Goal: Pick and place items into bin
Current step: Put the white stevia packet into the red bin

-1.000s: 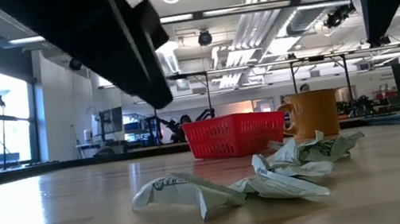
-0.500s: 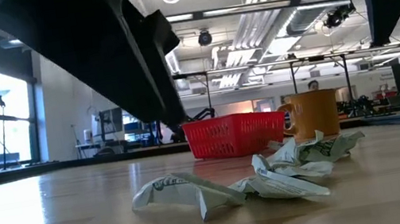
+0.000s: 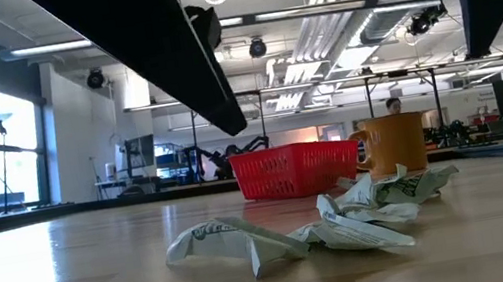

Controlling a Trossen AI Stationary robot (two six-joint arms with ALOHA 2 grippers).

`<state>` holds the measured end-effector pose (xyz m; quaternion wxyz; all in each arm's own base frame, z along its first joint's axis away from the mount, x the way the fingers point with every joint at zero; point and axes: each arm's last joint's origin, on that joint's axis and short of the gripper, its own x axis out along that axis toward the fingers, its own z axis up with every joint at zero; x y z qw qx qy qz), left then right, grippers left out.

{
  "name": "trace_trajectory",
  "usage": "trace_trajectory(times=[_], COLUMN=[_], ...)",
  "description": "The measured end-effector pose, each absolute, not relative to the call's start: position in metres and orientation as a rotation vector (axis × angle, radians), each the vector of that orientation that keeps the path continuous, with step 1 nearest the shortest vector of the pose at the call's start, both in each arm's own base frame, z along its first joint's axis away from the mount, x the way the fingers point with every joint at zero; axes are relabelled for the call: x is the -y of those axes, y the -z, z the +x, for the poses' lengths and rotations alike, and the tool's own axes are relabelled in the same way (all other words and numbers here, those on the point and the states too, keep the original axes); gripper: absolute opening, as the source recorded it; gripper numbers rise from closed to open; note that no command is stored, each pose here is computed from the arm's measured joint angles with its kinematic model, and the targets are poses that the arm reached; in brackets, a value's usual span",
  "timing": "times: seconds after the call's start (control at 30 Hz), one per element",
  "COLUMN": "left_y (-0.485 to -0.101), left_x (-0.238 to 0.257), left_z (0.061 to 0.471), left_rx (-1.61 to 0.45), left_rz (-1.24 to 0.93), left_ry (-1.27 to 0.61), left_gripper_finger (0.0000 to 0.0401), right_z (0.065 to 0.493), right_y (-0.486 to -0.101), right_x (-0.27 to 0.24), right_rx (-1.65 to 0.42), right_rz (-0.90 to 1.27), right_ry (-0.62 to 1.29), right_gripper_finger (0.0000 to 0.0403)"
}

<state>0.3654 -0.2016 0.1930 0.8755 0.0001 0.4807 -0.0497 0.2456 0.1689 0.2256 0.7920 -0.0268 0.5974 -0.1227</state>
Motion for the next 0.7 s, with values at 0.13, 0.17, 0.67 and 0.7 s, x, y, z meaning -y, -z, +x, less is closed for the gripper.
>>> trace_trajectory(times=[0.13, 0.17, 0.67, 0.7], left_y=[-0.194, -0.193, -0.166, -0.163], left_x=[0.203, 0.203, 0.186, 0.186], left_z=[0.366, 0.366, 0.371, 0.37], left_rx=[-0.991, -0.989, -1.01, -1.028], left_rz=[0.082, 0.102, 0.134, 0.146], left_ry=[0.183, 0.205, 0.32, 0.325], left_gripper_finger=[0.03, 0.0303, 0.0276, 0.0277], right_z=[0.246, 0.246, 0.247, 0.247], right_y=[-0.226, -0.226, -0.226, -0.226], right_x=[-0.168, -0.168, -0.166, -0.166], right_rx=[-1.271, -1.269, -1.259, -1.258], right_rz=[-0.072, -0.074, -0.079, -0.078], right_ry=[0.279, 0.281, 0.295, 0.296], right_gripper_finger=[0.0273, 0.0273, 0.0273, 0.0273])
